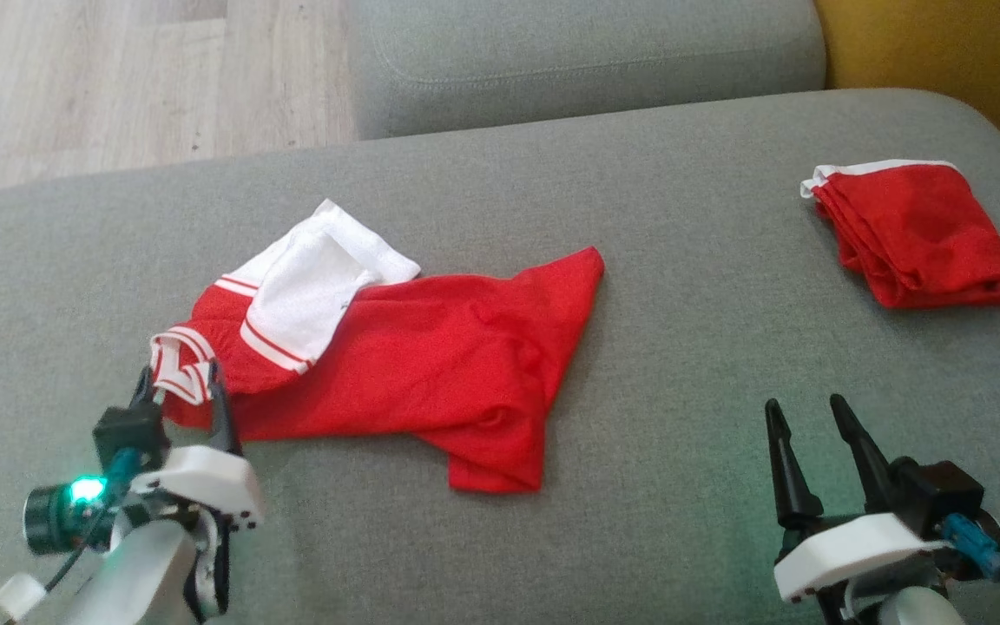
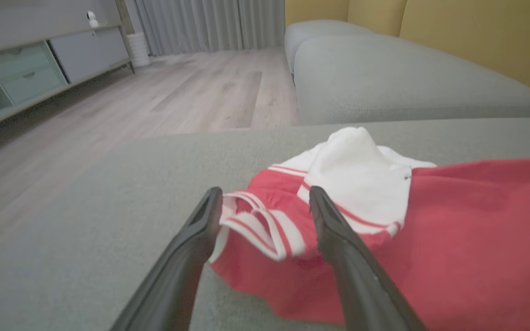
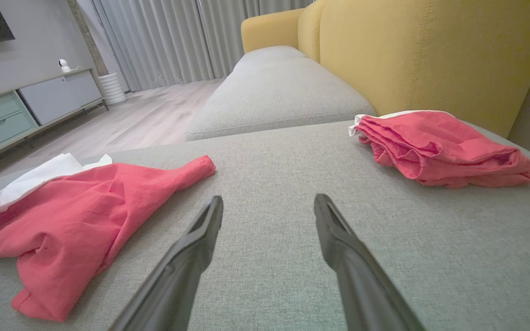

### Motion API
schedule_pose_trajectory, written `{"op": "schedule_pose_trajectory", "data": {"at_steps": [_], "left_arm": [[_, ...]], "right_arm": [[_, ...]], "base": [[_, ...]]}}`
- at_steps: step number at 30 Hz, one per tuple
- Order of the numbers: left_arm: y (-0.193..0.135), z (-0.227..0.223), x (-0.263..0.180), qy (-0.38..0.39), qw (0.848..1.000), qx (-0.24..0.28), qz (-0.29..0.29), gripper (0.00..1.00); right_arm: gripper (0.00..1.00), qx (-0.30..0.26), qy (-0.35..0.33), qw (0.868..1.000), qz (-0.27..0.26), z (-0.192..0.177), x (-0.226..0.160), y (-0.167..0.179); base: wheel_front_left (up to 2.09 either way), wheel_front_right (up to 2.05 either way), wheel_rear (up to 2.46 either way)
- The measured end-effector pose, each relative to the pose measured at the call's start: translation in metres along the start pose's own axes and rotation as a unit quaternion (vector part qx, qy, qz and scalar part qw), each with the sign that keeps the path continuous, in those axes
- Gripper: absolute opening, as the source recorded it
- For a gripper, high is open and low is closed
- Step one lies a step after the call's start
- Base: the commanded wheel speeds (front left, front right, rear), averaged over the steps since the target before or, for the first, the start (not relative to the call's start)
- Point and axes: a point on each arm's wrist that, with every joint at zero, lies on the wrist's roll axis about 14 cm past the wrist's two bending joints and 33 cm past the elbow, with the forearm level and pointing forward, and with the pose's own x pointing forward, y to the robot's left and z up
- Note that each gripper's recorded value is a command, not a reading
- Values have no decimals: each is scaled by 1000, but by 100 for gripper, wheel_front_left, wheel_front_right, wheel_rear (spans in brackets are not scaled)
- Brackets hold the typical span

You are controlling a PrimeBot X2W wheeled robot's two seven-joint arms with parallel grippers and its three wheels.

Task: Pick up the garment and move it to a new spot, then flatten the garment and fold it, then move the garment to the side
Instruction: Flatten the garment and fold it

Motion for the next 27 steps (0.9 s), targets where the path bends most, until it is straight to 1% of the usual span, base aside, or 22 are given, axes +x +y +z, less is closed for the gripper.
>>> {"op": "schedule_pose_trajectory", "data": {"at_steps": [2, 4, 8, 11, 20, 22, 23, 24, 25, 27], "left_arm": [[-11, 13, -1, -22, 1000, 13, -17, 100], [-30, 17, -3, -33, 998, 21, -44, 100], [-67, -1, -7, -2, 994, 42, -97, 100], [-81, -17, -3, 32, 991, 52, -116, 100], [-70, -35, 39, 75, 983, 132, -103, 100], [-68, -38, 42, 84, 982, 139, -101, 100], [-66, -42, 44, 90, 980, 146, -99, 98], [-64, -45, 46, 95, 979, 150, -97, 79], [-63, -47, 48, 99, 979, 152, -95, 48], [-62, -50, 49, 100, 979, 153, -95, 11]], "right_arm": [[100, 0, -3, 1000, 0, 2, -1, 0], [100, -1, -5, 1000, 0, 3, -1, 0], [100, 0, 2, 1000, 0, 0, -2, 0], [100, -3, 12, 1000, -4, -4, -2, -2], [100, -5, 37, 999, -31, -17, -1, -19], [100, -5, 37, 999, -33, -17, 0, -20], [100, -6, 36, 999, -34, -17, 1, -22], [100, -6, 36, 999, -36, -16, 2, -23], [100, -6, 36, 999, -37, -16, 3, -24], [100, -6, 34, 999, -40, -15, 5, -26]], "base": [[0, 0, 0], [0, 0, 0], [0, 0, 0], [0, 0, 0], [0, 0, 0], [0, 0, 0], [0, 0, 0], [0, 0, 0], [0, 0, 0], [0, 0, 0]]}}
